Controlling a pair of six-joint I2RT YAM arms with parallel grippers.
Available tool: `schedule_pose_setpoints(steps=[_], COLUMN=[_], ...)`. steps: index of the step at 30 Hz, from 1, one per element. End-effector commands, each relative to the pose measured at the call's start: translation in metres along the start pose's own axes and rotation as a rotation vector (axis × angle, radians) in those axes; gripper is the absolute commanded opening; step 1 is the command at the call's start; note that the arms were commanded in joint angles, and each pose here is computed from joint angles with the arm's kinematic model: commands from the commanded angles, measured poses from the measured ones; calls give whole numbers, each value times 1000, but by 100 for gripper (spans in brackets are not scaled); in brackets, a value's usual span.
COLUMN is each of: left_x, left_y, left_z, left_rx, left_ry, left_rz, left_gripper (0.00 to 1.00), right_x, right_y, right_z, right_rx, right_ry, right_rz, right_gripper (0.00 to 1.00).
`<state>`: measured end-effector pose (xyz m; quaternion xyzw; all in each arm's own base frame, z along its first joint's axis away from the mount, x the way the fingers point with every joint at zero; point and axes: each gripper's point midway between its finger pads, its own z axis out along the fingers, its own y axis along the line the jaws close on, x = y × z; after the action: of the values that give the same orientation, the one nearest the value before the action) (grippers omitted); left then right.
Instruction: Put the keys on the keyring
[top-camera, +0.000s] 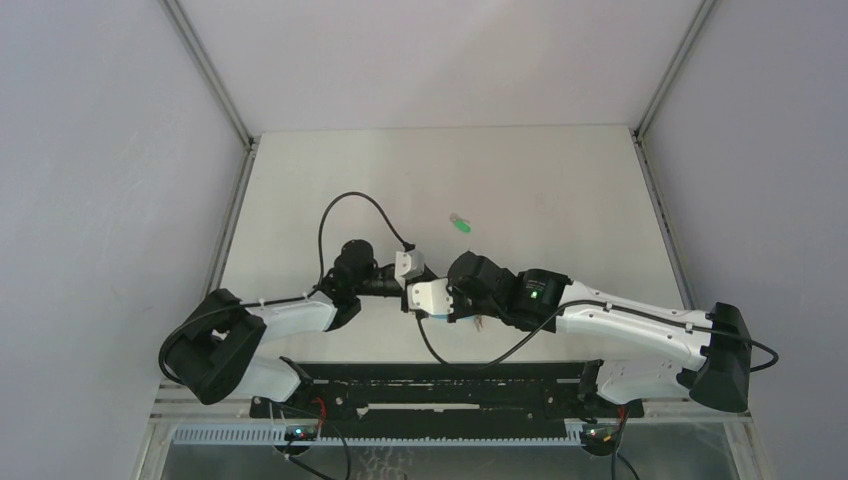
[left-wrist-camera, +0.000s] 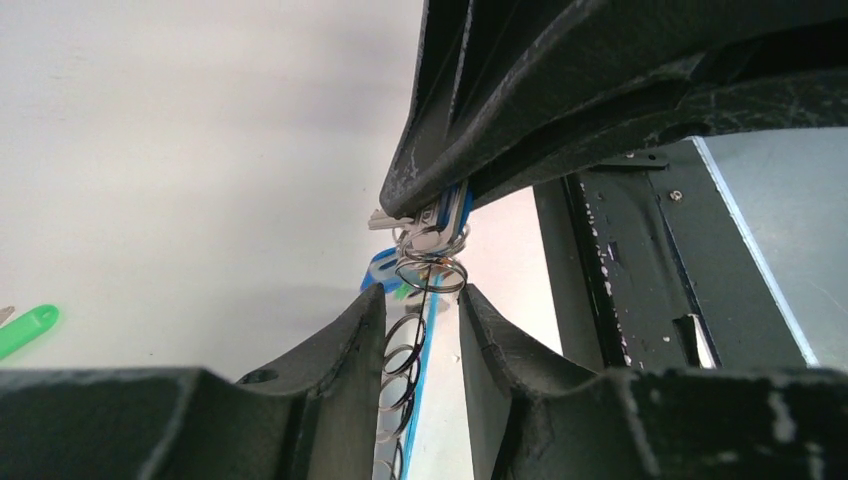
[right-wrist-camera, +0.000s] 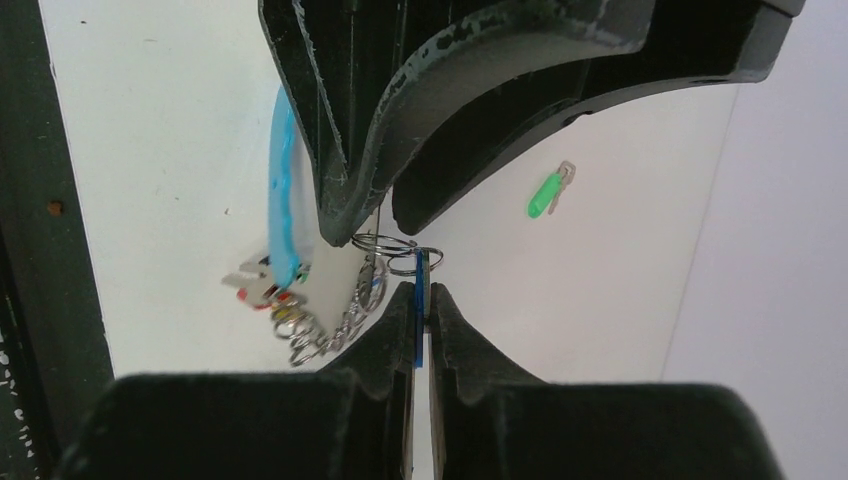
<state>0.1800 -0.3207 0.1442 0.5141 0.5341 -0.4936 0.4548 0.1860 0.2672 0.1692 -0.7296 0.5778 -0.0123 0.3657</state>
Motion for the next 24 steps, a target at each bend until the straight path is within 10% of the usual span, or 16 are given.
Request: schedule_pose_setpoints(steps=[1, 24], left_x=[-34, -19], left_y=[6, 8], left_z=[5, 1], left_rx=[-21, -79], left_ry=[-92, -82], left_rz=[63, -38], left_gripper=[37, 32], right_x=[-14, -12], right_y=[-16, -21], right_z=[-6, -8], right_rx=[70, 101], right_ry=[-48, -24], right_rz=[11, 32], right_gripper=[0, 0])
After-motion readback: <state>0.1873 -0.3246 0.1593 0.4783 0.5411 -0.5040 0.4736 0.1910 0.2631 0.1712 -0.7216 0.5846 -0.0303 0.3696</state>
